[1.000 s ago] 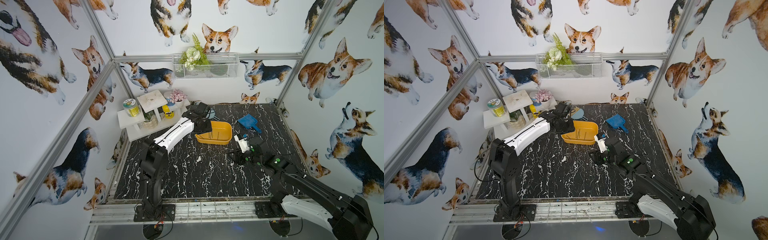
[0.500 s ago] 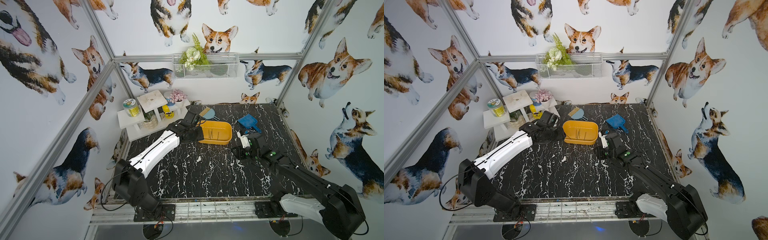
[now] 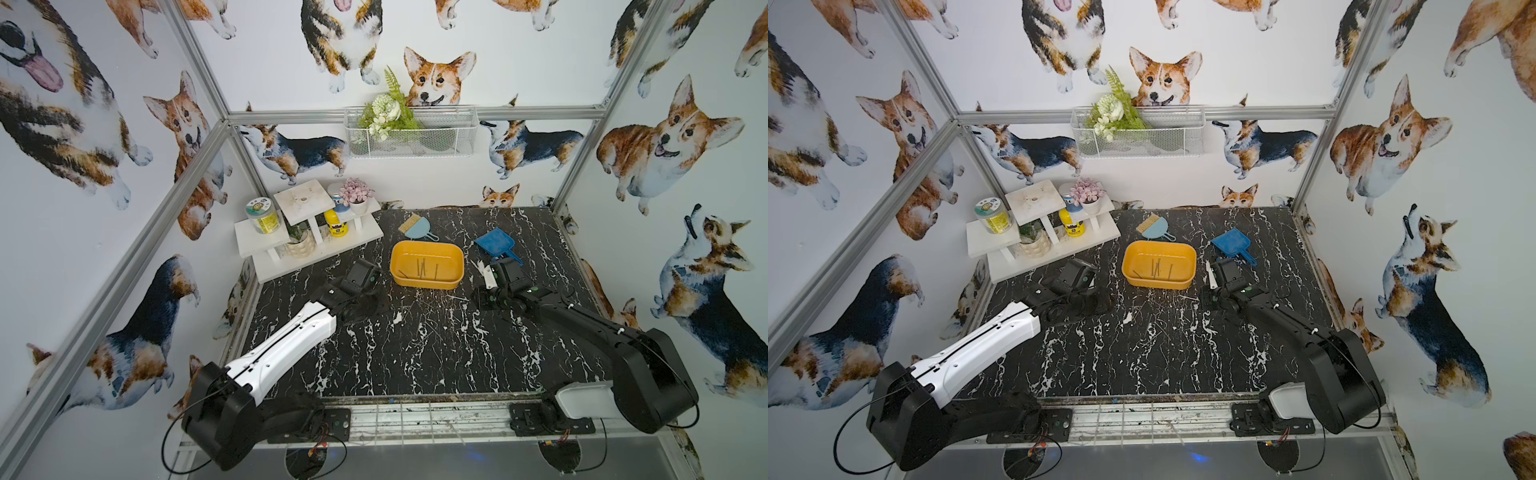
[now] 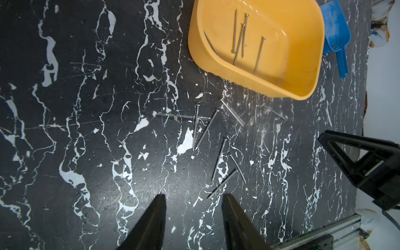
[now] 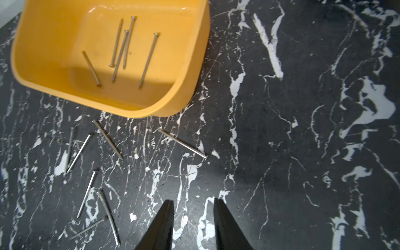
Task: Put the nails on the desktop into the storage box
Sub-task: Pick up the nail from the center of the board.
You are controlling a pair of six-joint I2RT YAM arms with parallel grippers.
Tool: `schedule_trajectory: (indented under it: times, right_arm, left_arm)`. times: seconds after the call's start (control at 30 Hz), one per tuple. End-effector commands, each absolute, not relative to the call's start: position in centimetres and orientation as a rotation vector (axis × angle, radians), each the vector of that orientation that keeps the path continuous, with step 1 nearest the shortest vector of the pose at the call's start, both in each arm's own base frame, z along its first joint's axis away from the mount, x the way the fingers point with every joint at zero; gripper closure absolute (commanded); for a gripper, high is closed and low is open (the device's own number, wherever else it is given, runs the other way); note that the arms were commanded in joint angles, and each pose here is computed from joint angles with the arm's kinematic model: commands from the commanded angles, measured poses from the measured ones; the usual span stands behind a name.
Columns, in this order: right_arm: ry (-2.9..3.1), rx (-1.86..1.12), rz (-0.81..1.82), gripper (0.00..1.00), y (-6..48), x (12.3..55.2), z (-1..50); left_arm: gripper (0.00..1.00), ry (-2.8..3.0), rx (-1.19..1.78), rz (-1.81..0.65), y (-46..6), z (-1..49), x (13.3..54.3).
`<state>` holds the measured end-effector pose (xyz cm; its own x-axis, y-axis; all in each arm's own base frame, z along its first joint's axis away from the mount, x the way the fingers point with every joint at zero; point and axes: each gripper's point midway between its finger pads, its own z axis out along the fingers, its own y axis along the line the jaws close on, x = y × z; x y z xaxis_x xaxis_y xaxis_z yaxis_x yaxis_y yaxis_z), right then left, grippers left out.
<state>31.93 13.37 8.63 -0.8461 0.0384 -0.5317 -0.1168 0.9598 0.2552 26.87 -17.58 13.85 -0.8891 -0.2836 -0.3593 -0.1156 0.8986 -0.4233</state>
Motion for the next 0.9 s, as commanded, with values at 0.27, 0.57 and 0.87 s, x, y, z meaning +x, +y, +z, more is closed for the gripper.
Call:
schedule_trajectory:
  times: [0.27,0.57,0.87]
  right_arm:
    - [2.618,0.039,0.353,0.73,13.1,33.3,5.7]
    - [2.636,0.069,0.377,0.73,13.6,33.8,4.6]
    - [2.642,0.071,0.385,0.73,14.0,34.6,4.1]
  left_arm:
    - [0.52,2.606,-0.324,-0.561,-17.2,13.5,26.9]
    - [0.52,2.612,-0.324,-0.569,-17.3,13.0,26.7]
    - [0.52,2.615,-0.332,-0.576,-17.3,12.8,26.6]
